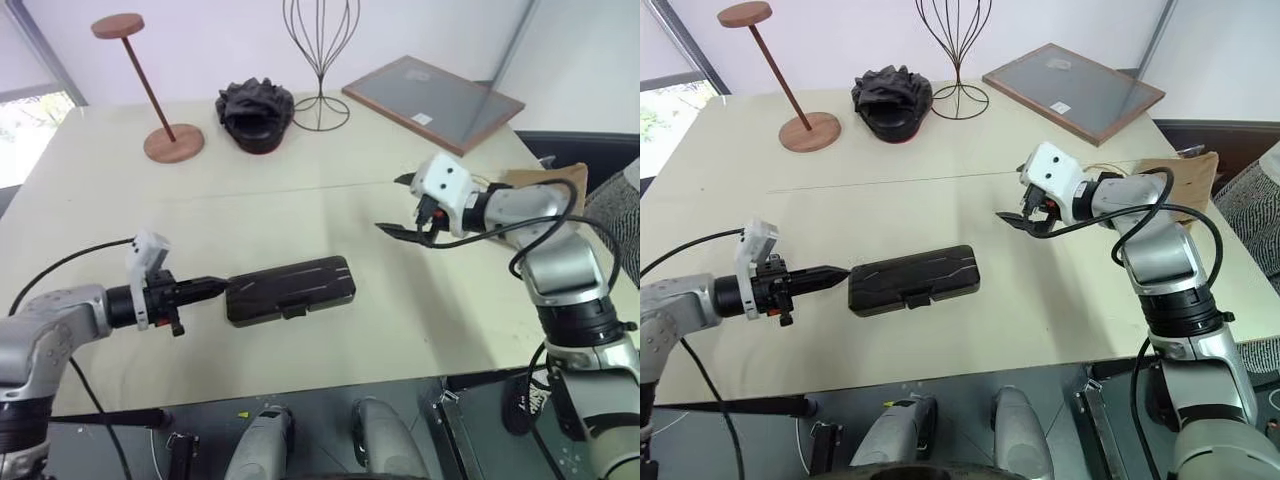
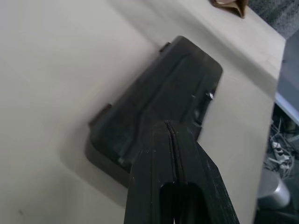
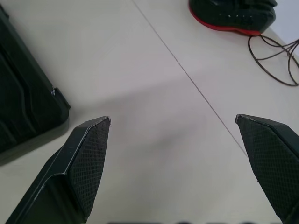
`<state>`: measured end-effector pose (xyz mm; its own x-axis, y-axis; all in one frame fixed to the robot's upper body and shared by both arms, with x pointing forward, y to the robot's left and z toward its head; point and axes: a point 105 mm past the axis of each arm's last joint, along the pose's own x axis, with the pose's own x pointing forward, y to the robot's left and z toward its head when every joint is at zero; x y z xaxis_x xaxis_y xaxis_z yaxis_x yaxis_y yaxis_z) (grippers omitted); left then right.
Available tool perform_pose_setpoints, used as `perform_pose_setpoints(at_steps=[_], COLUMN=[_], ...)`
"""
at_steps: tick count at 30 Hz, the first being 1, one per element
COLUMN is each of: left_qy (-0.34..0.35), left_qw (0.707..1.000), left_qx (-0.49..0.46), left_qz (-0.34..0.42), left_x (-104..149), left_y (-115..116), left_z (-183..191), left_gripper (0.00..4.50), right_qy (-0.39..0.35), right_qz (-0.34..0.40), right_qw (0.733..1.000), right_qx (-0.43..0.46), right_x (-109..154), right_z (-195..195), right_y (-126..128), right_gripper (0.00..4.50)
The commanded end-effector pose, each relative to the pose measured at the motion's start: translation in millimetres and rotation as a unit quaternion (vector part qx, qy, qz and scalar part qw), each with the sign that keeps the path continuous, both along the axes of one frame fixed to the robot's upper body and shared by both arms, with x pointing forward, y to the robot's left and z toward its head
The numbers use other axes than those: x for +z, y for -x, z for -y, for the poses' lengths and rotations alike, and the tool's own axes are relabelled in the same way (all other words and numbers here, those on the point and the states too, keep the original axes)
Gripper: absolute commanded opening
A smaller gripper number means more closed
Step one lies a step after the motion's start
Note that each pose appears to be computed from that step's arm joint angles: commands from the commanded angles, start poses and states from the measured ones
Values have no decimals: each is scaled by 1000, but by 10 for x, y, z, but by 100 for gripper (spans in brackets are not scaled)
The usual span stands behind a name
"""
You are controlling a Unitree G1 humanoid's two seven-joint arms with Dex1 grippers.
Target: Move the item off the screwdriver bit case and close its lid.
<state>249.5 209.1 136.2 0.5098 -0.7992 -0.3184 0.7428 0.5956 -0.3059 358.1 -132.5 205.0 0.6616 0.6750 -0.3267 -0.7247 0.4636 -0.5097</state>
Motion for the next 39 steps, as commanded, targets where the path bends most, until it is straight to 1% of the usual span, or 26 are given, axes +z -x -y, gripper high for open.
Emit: perform_pose_setpoints(at_steps=[1,3,4,6,9,10,12,13,18,19,21,24,27,30,32,34,39], left_qy=[-2,-2,-1,0,-12,-15,-19,-22,-38,-41,-47,-69,-87,-108,-119,-125,-138], left_qw=[1000,999,999,997,996,995,994,993,988,987,986,984,982,979,978,976,972], left_qx=[-4,12,17,23,-3,-11,-31,-43,-95,-103,-111,-127,-137,-142,-138,-141,-155], left_qz=[23,37,52,72,92,95,101,104,111,112,113,108,97,99,103,105,115], left_x=[161,207,268,357,453,466,495,503,482,459,415,269,93,-32,-101,-143,-239], left_y=[67,8,-74,-204,-389,-434,-514,-557,-733,-776,-865,-993,-1131,-1251,-1339,-1387,-1451], left_z=[-2,-33,-33,-25,59,86,161,205,402,439,491,556,634,710,768,818,938], left_gripper=[0,0,0,0,0,0,0,0,0,0,0,0,0,0,0,0,0], right_qy=[-38,-58,-79,-100,-148,-152,-158,-156,-147,-148,-146,-134,-129,-132,-130,-139,-139], right_qz=[1,-19,-44,-78,-157,-175,-208,-221,-274,-290,-314,-350,-412,-448,-458,-463,-457], right_qw=[999,998,996,992,976,973,965,963,949,943,934,920,897,882,878,875,877], right_qx=[8,4,4,11,5,8,10,17,55,68,88,110,95,69,54,35,-52], right_x=[128,107,80,41,-37,-66,-134,-172,-314,-341,-389,-498,-687,-849,-944,-998,-1209], right_z=[-150,-226,-295,-392,-495,-524,-582,-613,-764,-806,-871,-956,-1030,-1099,-1145,-1182,-1182], right_y=[44,43,71,132,220,262,348,410,696,775,908,1091,1194,1223,1227,1197,1047], right_gripper=[447,447,447,447,447,424,364,316,46,4,4,4,4,4,4,4,4])
